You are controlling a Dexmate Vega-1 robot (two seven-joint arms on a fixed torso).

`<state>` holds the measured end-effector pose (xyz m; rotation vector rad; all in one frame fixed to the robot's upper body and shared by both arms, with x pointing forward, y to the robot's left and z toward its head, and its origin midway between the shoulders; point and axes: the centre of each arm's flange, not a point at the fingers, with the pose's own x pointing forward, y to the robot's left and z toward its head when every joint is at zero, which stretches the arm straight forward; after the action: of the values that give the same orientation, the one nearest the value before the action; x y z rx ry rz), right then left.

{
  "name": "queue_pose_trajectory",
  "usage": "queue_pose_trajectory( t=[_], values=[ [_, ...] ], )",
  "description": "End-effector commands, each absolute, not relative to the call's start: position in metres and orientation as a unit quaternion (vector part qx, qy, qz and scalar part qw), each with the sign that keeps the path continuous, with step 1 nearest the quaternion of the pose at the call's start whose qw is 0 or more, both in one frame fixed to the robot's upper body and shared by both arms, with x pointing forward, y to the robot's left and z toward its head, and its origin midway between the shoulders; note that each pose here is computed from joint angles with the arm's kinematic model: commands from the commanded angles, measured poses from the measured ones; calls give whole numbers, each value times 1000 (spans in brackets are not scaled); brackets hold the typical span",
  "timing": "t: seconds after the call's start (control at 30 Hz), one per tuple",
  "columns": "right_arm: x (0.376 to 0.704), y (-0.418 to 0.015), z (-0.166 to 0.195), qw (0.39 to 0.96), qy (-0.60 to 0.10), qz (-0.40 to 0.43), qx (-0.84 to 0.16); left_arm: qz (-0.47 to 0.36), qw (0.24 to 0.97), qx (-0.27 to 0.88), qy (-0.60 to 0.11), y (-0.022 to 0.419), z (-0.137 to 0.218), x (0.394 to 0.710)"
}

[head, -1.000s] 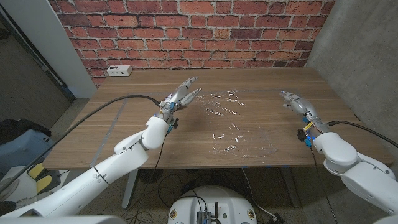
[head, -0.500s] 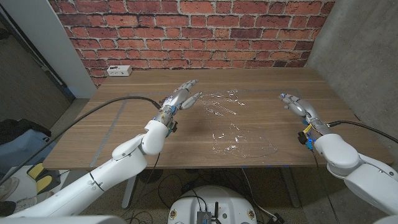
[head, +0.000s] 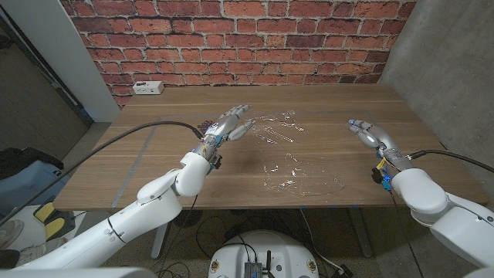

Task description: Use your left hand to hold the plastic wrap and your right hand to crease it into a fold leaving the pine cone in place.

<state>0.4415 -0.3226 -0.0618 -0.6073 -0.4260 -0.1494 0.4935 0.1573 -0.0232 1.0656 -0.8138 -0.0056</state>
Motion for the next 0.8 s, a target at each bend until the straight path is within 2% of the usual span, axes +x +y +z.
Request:
queue_pose_trajectory(
  t=[0.03,0.8],
  values=[
    [433,-317,-66,921,-188,-86,-329,-25,776,511,-368,151,-30,488],
    [421,-310,-81,913,-158,-104,-361,-62,757,539,-364,136,-42,485]
  ],
)
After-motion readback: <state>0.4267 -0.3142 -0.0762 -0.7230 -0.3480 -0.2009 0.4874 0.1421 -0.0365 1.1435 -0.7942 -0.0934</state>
